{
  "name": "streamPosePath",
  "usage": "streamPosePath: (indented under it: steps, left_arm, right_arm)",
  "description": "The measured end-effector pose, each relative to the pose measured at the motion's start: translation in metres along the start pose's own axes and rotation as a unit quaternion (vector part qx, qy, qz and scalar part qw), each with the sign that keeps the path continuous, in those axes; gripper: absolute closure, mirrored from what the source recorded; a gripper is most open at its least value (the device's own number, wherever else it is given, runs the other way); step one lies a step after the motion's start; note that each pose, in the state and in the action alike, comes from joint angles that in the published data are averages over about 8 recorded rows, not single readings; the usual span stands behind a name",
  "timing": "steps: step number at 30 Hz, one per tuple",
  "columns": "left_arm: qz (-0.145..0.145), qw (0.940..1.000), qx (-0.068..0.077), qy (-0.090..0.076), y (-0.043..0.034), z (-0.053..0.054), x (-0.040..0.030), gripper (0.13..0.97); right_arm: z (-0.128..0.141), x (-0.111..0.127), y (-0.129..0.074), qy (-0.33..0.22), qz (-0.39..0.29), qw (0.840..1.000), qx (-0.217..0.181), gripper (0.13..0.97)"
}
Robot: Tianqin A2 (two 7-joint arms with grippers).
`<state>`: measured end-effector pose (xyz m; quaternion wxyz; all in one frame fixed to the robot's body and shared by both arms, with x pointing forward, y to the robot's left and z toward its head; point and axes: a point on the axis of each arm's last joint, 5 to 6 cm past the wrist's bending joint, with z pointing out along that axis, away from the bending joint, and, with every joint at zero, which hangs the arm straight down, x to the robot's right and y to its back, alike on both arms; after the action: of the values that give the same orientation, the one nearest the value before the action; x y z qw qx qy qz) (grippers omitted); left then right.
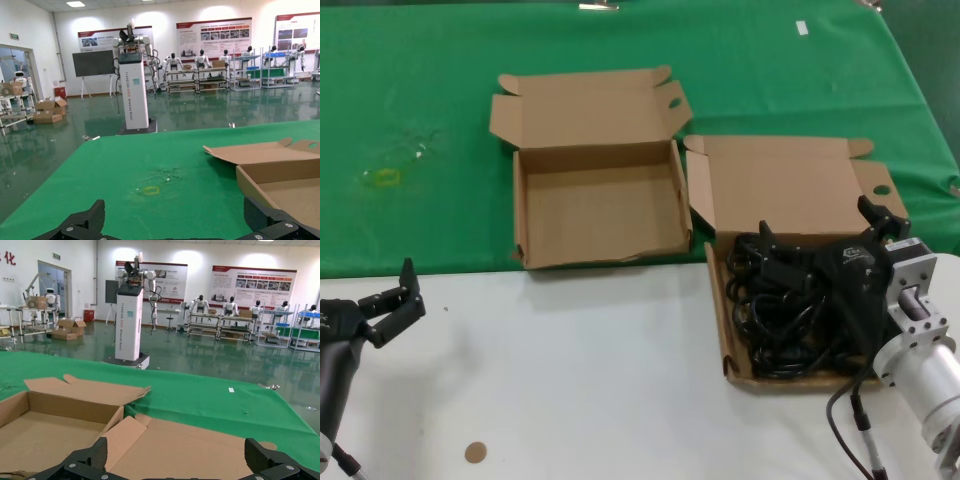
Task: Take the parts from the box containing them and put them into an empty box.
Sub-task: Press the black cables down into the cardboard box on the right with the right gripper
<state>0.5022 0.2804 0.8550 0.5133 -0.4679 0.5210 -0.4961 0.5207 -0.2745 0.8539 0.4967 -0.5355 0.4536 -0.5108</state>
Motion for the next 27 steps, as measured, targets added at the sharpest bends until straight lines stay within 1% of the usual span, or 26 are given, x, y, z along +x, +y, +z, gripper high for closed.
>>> streamPosePath:
  steps: [15, 23, 24, 27]
  left_arm:
    - [0.0, 1.0, 0.0, 0.0, 0.0, 0.0, 0.0, 0.148]
    - [0.0, 1.0, 0.0, 0.0, 0.0, 0.0, 0.0, 0.235]
    - [0.0, 1.0, 0.0, 0.0, 0.0, 0.0, 0.0, 0.235]
    - [0.0, 1.0, 0.0, 0.0, 0.0, 0.0, 0.0, 0.295]
  right_arm:
    - [0.0, 0.0, 0.0, 0.0, 0.0, 1.0, 0.0, 0.13]
    - [0.0, 0.0001, 0.0, 0.0, 0.001, 1.0, 0.0, 0.13]
    - [0.0, 0.0002, -0.0001, -0.001, 0.002, 1.0, 0.0, 0.13]
    - [-0.0002, 0.0008, -0.0007, -0.002, 0.004, 1.0, 0.0, 0.13]
